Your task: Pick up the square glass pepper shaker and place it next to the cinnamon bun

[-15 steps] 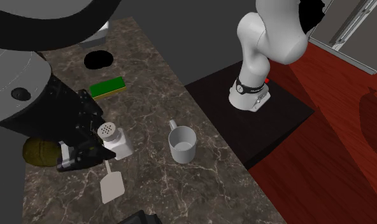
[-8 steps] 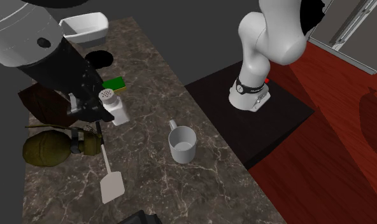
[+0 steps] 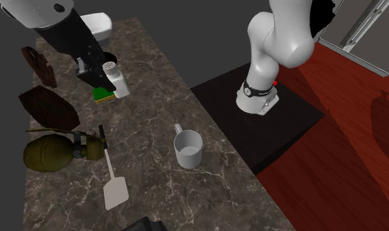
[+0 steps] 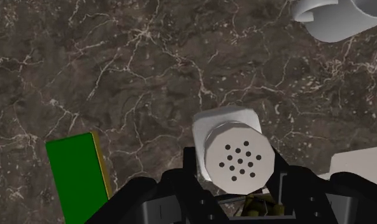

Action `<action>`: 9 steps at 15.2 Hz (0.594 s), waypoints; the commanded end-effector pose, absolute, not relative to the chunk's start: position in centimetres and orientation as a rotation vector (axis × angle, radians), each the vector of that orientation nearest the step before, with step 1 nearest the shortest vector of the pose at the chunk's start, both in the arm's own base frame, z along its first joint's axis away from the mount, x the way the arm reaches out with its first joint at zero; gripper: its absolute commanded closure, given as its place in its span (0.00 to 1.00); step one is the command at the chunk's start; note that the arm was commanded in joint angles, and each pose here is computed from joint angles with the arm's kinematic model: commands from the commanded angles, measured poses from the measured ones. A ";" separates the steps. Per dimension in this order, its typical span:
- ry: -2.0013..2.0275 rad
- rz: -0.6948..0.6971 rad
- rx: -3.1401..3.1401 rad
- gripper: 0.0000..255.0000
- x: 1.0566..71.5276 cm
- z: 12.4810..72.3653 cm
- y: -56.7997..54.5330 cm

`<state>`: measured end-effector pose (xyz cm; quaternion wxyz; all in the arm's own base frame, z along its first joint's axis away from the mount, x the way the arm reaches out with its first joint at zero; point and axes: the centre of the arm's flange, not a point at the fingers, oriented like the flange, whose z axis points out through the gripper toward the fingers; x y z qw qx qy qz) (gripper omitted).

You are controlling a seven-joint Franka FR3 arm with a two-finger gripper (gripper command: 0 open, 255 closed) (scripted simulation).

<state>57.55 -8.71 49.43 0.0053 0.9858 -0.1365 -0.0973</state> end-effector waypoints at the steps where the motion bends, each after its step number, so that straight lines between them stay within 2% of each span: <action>1: -0.425 -0.305 3.087 1.00 56.8 49.5 -11.3; 9: -0.425 -0.305 3.087 1.00 54.1 49.5 -21.5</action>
